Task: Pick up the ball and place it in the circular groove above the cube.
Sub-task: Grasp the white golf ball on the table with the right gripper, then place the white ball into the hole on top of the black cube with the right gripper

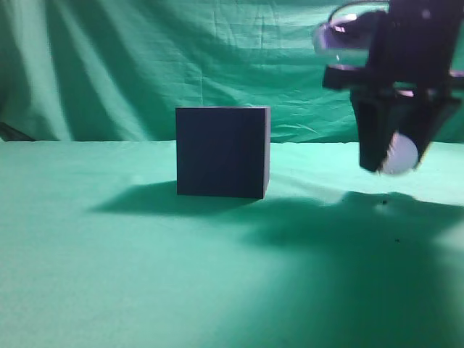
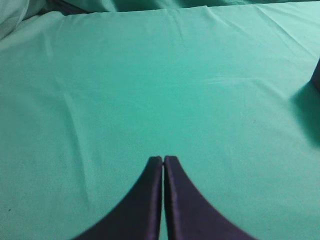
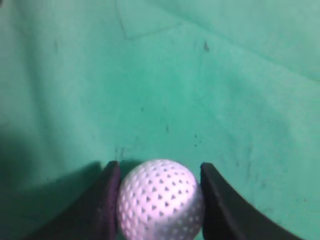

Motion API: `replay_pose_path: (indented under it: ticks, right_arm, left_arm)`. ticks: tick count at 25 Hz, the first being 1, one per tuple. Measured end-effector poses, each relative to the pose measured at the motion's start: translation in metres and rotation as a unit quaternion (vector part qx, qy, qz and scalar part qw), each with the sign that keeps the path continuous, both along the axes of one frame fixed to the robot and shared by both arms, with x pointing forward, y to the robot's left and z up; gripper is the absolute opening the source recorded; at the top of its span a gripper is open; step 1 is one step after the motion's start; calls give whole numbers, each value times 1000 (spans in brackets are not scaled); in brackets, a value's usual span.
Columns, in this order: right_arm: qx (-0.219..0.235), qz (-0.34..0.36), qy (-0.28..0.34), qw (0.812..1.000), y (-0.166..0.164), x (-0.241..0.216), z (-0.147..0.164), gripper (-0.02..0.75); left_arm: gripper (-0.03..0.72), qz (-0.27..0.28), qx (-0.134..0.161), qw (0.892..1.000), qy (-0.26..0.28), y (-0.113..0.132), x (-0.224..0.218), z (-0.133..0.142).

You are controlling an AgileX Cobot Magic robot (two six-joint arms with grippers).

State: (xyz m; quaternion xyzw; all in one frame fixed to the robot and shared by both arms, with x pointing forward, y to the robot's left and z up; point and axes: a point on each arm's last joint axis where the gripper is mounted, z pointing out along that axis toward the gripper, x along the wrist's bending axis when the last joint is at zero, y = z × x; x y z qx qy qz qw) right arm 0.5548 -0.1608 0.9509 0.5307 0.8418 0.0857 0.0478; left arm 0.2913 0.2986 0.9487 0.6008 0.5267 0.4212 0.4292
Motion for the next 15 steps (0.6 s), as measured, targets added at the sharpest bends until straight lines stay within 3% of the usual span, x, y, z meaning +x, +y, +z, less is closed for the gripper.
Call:
replay_pose_path:
  ticks: [5,8,11,15]
  right_arm:
    - [48,-6,-48,998,14,14,60,309]
    - [93,28,-85,992,38,11,93,309]
    - [130,90,-110,981,73,0,107,309]
    - [148,137,-122,972,108,-12,99,309]
  left_arm:
    - [0,0,0,1000,0,0,0,0]
    - [0,0,0,1000,0,0,0,0]
    - [0,0,0,1000,0,0,0,0]
    - [0,0,0,1000,0,0,0,0]
